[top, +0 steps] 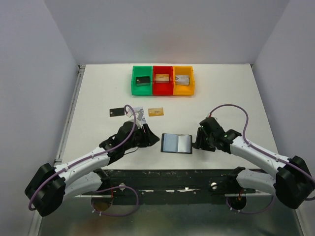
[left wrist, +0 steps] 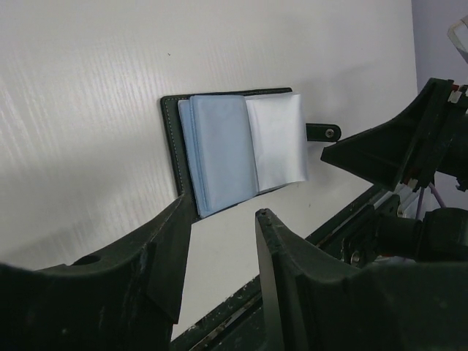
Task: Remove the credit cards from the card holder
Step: Remove the credit card from the card holder.
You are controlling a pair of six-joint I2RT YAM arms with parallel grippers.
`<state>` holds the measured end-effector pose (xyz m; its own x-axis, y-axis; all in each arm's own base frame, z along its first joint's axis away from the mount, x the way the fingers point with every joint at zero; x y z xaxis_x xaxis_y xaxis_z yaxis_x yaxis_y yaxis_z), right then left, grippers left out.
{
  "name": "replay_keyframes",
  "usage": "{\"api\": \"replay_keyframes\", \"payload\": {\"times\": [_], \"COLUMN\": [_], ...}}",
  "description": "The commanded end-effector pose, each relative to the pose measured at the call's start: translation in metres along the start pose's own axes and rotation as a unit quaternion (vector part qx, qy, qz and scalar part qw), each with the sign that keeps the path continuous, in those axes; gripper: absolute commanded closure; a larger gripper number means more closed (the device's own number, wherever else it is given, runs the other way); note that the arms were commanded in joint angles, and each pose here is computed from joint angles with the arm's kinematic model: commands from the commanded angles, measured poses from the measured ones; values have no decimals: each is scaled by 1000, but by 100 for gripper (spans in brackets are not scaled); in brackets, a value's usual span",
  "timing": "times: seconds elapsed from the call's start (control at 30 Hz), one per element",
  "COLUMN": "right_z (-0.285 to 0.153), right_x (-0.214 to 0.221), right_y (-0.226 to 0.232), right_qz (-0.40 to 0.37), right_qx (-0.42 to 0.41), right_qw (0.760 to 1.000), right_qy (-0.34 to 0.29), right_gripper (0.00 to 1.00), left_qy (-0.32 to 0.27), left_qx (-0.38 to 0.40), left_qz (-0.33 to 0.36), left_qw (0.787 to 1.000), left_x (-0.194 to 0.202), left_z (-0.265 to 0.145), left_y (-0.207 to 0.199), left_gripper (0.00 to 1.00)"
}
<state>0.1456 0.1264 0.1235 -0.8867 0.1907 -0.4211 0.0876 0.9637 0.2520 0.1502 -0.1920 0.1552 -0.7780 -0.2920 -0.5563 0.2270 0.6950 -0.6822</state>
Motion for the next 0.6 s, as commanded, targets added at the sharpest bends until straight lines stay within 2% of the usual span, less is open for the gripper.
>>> {"api": "replay_keyframes", "payload": {"times": [0.0,0.23,0.43,0.57], "right_z": [14,27,34,39], "right_x": [-5,-14,-16,-16], "right_y": [4,7,5,3], "right_qz": [17,12,6,3], "right_qx": [0,1,-2,-3], "right_qw": [1000,1000,1000,1000], "right_qy": [3,10,25,29], "right_gripper": [43,46,60,66], "left_qy": [-18,-13,-5,-2], "left_qx": [15,15,12,10], "left_qz": [-1,7,2,3], "left_qw": [1000,1000,1000,1000], "left_x": [-1,-3,0,1], "left_z": [1,3,8,9], "left_y": [-5,-9,-8,-7], "left_gripper": [49,48,48,49]}}
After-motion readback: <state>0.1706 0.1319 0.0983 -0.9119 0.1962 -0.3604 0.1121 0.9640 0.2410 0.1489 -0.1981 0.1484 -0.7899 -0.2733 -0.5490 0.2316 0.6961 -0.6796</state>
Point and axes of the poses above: each gripper's point midway between its finger pads, its own z axis out along the fingers, its own y axis along the line the jaws close on, x = y × z, the point moved 9 cm from there along -z, back along the fingers
